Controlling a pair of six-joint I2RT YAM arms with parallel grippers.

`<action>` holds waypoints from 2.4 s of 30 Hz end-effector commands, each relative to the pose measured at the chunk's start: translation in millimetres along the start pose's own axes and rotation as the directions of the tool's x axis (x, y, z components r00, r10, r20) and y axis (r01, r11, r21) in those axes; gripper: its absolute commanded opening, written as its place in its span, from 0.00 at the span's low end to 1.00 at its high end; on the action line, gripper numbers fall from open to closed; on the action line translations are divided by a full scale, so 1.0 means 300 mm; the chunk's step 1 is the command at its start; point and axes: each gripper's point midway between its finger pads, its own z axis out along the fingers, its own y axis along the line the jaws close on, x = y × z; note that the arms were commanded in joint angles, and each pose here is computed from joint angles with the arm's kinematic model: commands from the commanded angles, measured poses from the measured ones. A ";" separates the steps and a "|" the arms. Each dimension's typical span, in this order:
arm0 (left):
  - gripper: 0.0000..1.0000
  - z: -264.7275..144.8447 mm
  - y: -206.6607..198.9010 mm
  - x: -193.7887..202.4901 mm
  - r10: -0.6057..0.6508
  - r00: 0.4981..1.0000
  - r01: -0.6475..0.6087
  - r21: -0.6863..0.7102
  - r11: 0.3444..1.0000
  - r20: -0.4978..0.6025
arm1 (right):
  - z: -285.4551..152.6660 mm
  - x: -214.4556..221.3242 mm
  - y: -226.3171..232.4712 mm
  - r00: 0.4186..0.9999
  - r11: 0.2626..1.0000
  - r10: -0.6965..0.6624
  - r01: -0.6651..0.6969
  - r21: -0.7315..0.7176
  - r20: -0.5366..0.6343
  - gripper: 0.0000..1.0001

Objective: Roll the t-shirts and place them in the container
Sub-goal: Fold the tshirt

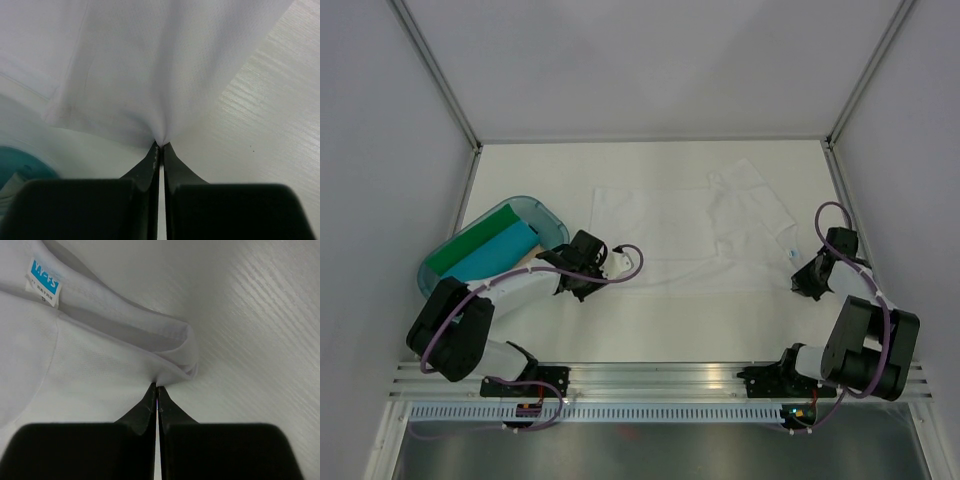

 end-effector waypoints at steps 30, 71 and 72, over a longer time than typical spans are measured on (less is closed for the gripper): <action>0.54 -0.333 -0.058 -0.172 0.041 0.980 -0.073 0.161 0.984 0.194 | -0.430 -0.096 0.055 0.981 0.987 0.031 0.000 -0.158 0.189 0.66; 0.48 0.240 0.730 -0.333 -0.578 0.816 0.578 0.016 0.816 0.009 | 0.408 -0.387 1.025 0.833 0.796 -0.531 0.553 -0.245 0.154 0.21; 0.42 0.241 0.720 -0.331 -0.577 0.817 0.577 0.026 0.817 0.005 | 0.395 -0.387 1.030 0.839 0.799 -0.520 0.545 -0.254 0.161 0.13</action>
